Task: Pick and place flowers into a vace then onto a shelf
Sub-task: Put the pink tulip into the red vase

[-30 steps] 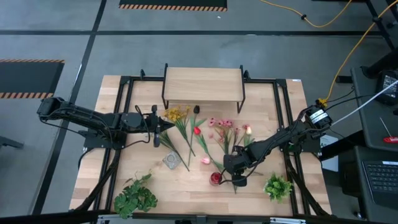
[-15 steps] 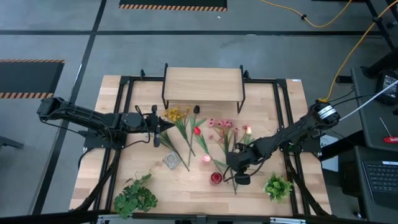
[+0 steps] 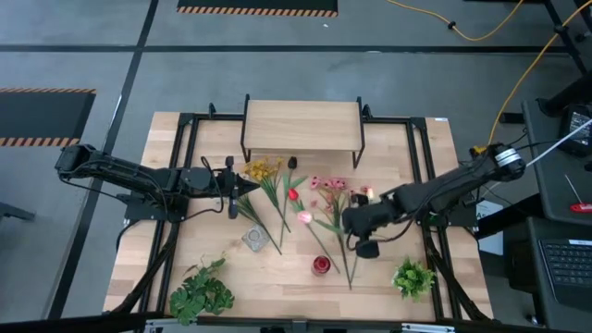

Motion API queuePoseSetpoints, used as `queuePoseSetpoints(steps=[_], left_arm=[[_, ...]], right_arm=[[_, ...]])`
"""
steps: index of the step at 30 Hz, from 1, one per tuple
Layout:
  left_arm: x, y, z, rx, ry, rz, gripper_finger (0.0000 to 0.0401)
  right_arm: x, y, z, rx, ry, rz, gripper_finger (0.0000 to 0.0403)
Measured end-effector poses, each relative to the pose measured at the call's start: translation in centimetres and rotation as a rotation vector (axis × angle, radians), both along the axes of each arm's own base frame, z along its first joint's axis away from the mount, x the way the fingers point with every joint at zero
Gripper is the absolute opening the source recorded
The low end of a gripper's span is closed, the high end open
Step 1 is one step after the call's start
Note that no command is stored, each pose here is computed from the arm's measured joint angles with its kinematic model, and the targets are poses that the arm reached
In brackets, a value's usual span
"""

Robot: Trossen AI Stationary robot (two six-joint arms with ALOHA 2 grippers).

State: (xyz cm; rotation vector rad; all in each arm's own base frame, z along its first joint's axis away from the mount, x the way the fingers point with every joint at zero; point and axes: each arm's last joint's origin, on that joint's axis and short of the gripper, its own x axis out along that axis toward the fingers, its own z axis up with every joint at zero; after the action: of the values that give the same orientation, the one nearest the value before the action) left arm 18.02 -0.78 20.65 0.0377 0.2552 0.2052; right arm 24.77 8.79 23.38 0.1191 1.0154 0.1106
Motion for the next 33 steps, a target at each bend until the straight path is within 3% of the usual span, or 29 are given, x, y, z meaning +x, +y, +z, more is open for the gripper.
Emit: queuePoseSetpoints(steps=[17,22,33], left_arm=[[0.0,0.0,-0.1,0.001,0.007,0.000,0.0004],[0.0,0.0,-0.1,0.000,0.005,-0.001,0.0004],[0.0,0.0,0.0,0.000,-0.001,0.000,0.0004]], right_arm=[[-0.4,-6.4,2.9,-0.084,-0.138,0.029,0.0000],[-0.2,-6.8,3.6,-0.033,-0.221,0.109,0.0000],[-0.7,-6.9,2.3,-0.069,-0.400,0.138,0.0000]])
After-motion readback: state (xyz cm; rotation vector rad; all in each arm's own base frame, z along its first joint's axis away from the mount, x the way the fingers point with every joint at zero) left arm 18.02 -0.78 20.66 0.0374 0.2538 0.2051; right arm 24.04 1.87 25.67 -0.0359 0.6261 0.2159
